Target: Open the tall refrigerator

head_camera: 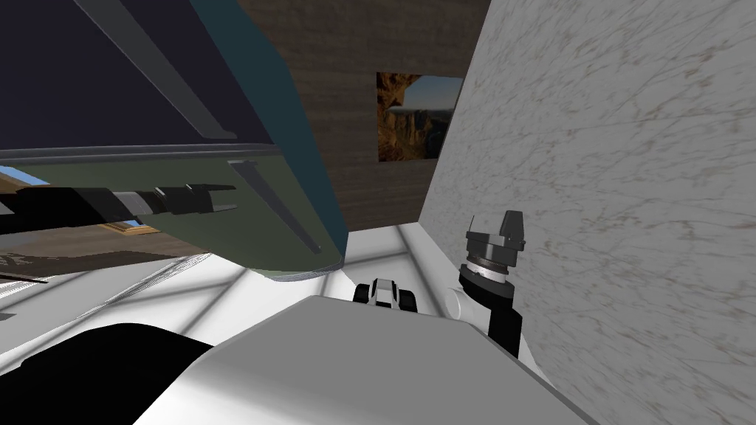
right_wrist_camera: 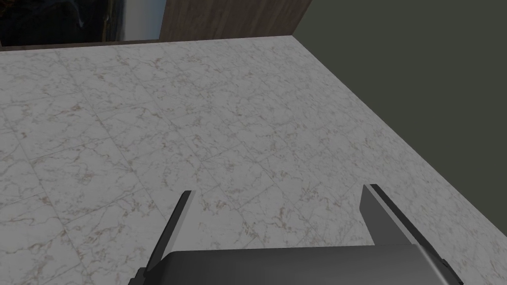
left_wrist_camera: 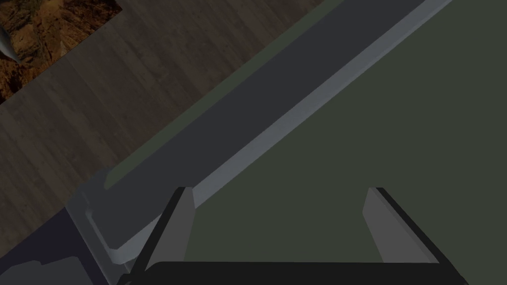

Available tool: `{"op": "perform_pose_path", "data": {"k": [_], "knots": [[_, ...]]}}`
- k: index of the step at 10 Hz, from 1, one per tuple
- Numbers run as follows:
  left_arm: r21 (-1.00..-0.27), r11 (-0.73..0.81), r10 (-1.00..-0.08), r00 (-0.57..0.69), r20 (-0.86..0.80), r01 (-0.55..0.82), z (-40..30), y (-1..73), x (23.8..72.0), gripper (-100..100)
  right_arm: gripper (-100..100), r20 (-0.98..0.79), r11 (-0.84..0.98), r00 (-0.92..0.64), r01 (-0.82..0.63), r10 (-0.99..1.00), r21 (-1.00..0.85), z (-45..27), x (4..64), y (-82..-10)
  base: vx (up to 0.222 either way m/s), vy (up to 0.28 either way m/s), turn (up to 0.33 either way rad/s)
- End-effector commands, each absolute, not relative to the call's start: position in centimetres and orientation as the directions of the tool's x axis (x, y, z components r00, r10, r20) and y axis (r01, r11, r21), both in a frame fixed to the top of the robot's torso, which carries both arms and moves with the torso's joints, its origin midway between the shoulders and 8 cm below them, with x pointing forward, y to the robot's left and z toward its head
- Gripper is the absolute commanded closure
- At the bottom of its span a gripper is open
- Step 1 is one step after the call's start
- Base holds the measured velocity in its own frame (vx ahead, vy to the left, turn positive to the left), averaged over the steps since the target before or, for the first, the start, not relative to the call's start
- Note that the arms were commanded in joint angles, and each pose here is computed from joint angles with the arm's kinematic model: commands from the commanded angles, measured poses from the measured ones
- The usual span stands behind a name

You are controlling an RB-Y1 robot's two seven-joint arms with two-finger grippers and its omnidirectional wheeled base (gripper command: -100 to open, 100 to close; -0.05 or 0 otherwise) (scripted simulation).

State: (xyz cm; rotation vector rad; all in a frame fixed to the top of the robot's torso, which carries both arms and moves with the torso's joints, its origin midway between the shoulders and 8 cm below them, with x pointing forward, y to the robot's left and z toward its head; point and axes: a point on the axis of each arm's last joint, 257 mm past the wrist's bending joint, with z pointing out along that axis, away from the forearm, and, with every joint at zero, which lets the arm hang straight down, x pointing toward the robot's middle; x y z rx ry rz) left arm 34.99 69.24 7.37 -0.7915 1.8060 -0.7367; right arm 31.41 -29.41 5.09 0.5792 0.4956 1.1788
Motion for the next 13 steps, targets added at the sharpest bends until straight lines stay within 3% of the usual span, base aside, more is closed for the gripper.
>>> {"op": "perform_pose_path", "data": {"k": [1, 13], "knots": [[-0.770, 0.606, -0.791, -0.260, -0.554, -0.203, 11.4, 70.0, 35.0, -100, 0, -0.059, 0.270, 0.308, -0.707, 0.949, 0.654, 5.1, 31.4, -29.4, 0.100, -0.026, -0.055], [-0.759, 0.612, -0.790, -0.227, -0.570, -0.223, 16.0, 70.3, 35.2, -100, 0, -0.059, 0.270, 0.308, -0.707, 0.950, 0.654, 5.1, 31.4, -29.4, 0.033, -0.006, -0.007]]}}
